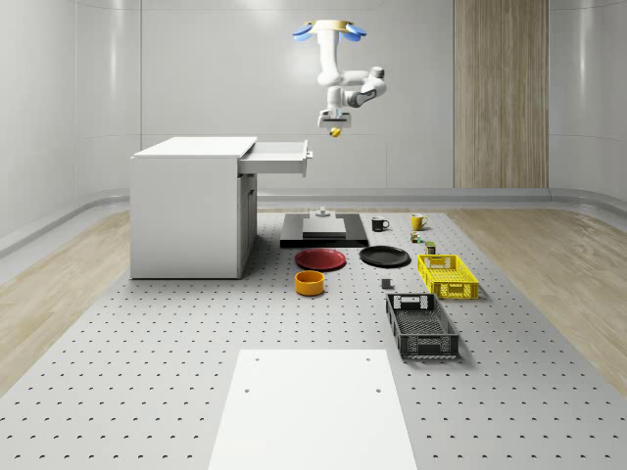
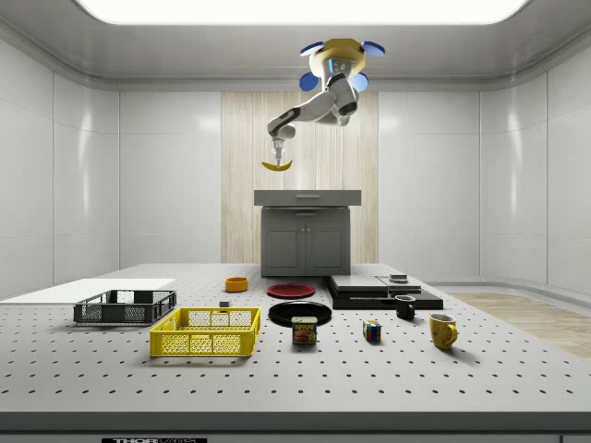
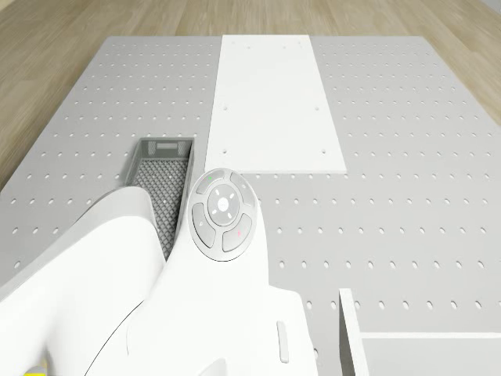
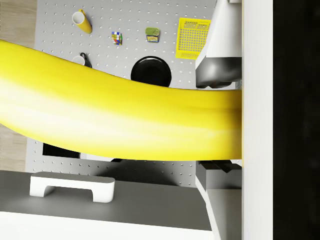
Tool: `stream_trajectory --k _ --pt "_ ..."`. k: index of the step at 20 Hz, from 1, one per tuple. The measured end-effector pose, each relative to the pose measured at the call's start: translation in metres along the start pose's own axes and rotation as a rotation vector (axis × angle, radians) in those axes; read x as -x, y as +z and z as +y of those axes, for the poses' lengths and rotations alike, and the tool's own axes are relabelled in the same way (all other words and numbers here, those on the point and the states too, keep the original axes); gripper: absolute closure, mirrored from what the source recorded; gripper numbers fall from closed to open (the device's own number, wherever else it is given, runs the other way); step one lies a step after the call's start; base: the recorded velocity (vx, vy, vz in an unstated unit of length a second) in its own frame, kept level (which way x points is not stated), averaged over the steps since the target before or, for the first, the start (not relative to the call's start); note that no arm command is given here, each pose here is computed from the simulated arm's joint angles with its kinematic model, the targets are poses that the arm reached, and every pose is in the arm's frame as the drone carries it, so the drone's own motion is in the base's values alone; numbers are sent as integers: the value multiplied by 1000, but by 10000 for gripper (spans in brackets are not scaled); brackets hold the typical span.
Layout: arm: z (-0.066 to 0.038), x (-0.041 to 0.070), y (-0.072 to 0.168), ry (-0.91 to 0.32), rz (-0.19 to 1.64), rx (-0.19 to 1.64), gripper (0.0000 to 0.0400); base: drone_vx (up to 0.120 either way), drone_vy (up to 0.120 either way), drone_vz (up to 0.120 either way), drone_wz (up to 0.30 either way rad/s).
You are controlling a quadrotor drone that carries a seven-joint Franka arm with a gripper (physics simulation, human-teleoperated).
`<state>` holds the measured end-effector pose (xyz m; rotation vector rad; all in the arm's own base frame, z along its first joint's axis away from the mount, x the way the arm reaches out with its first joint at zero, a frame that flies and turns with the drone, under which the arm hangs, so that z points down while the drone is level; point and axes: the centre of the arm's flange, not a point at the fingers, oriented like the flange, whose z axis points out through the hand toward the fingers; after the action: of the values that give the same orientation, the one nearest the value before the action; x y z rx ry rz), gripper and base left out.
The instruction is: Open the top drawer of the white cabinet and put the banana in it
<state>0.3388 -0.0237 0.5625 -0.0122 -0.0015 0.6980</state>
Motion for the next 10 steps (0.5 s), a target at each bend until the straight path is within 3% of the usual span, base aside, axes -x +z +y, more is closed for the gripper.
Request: stream_trajectory --k 10 --pt "0 0 0 0 0 0 200 -120 -120 0 0"
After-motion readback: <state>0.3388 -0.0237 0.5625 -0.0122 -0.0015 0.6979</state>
